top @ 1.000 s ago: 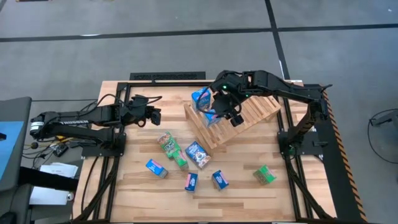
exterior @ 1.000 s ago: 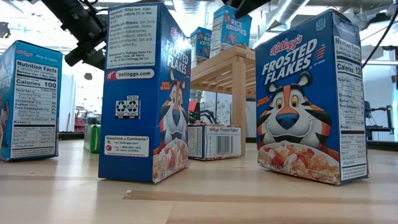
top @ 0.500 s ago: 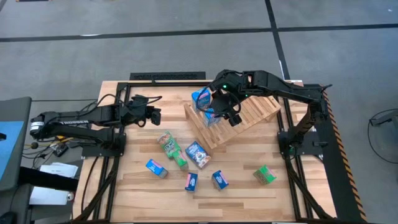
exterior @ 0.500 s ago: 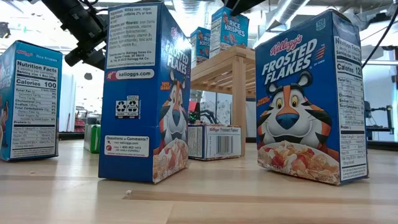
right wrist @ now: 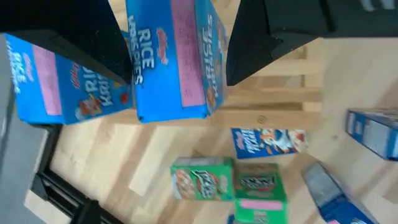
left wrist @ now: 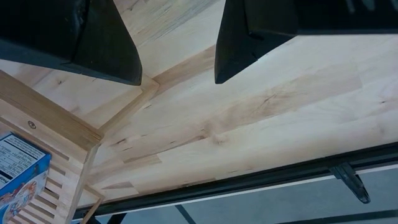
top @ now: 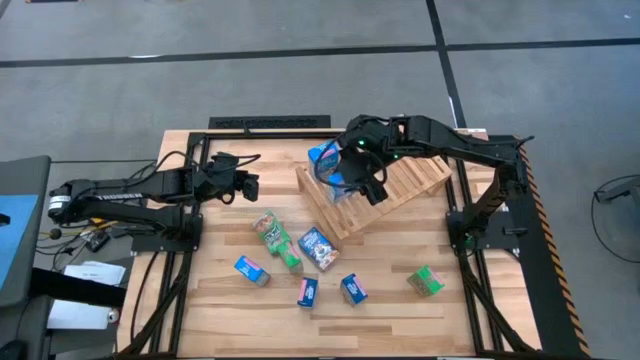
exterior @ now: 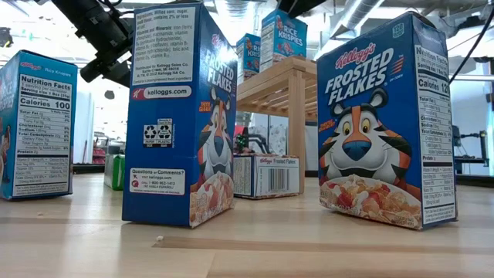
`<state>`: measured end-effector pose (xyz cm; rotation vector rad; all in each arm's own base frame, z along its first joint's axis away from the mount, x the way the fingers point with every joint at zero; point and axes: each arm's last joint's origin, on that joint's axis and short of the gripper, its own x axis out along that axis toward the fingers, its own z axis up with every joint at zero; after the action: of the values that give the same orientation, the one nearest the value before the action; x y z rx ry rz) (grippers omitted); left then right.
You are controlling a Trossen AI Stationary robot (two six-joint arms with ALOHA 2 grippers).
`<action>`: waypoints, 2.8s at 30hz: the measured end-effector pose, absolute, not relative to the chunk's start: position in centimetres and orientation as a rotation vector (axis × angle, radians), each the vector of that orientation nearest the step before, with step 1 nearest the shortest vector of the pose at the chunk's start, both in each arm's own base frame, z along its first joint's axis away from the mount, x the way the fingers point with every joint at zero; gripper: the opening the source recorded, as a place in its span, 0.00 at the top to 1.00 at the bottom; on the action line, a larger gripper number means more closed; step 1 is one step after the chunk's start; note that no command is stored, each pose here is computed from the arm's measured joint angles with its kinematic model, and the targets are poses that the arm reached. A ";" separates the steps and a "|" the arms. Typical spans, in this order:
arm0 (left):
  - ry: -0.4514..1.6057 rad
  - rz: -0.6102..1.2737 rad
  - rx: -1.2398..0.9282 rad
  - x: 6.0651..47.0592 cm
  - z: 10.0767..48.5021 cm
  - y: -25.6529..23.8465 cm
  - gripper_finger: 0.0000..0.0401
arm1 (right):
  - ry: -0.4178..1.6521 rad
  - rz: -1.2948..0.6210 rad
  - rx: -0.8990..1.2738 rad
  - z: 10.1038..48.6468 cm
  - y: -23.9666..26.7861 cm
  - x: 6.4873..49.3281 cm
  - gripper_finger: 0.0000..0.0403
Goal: Stack cereal on shelf
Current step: Put the right light blue cereal box aligned with the other light blue cereal box on the shelf
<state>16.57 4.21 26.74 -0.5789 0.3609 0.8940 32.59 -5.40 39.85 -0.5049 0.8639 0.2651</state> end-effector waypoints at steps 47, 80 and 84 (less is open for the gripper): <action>0.344 0.909 -0.610 16.5 26.7 4.2 0.52 | 0.782 0.276 -0.153 33.8 -4.1 26.5 0.91; 0.334 0.939 -0.607 16.4 26.7 4.3 0.52 | 0.724 0.204 -0.142 30.5 -6.3 29.1 0.93; 0.331 0.944 -0.606 16.4 26.7 4.3 0.52 | 0.720 0.187 -0.138 30.7 -6.8 28.8 0.93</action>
<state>16.44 4.29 26.71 -0.6057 0.3310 0.9444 28.85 -6.75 30.69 -0.1380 0.7201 0.1867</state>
